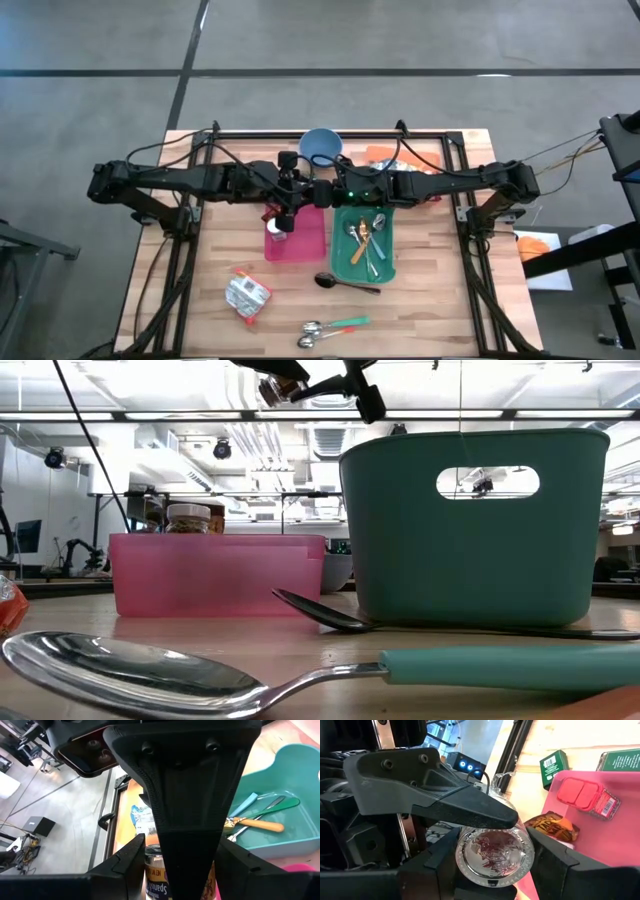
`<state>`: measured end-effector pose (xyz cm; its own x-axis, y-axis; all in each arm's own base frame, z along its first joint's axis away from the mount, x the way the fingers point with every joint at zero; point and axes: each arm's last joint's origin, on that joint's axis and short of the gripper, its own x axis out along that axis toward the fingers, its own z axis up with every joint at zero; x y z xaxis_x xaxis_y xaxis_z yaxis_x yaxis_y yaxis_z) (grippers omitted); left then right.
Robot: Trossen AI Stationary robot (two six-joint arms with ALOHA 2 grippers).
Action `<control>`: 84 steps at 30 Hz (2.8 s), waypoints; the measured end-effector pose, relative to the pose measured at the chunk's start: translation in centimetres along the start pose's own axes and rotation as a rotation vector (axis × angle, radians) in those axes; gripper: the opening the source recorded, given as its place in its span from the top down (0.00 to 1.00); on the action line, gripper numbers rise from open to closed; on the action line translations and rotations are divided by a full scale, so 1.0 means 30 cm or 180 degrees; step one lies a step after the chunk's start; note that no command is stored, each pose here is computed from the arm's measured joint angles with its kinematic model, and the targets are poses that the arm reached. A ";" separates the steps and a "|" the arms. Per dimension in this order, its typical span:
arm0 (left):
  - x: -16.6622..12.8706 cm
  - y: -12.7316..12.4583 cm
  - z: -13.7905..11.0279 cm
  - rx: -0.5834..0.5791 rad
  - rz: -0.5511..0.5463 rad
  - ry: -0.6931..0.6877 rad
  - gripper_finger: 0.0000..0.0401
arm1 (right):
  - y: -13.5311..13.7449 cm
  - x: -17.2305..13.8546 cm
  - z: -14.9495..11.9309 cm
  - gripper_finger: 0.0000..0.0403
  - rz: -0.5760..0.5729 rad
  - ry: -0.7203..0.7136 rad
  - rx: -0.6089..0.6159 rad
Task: Pick & Place Food Item
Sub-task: Put the brown spice bottle into the red bin
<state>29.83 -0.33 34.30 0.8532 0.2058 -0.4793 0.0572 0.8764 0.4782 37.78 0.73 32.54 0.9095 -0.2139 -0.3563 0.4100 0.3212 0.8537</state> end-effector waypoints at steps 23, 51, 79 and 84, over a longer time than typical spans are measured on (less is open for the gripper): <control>-0.233 0.079 0.037 -0.1958 0.0068 -0.0706 0.20 | 0.080 -0.126 0.059 0.55 0.0460 -0.0076 -0.1070; -0.286 0.003 0.157 0.0327 0.0723 -0.1362 0.20 | 0.186 -0.201 0.115 0.55 0.1737 0.0211 -0.0272; -0.262 -0.001 0.182 0.0383 0.0699 -0.1614 0.59 | 0.198 -0.202 0.111 0.55 0.1949 0.0313 -0.0361; -0.263 -0.003 0.182 0.0389 0.0688 -0.1617 0.59 | 0.198 -0.202 0.111 0.55 0.1952 0.0299 -0.0406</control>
<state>25.94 -4.40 42.06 0.9928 0.1133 0.0390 -0.1128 0.7747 0.6222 34.46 0.85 41.04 0.9814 0.1239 0.1464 -0.1879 0.4686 0.8632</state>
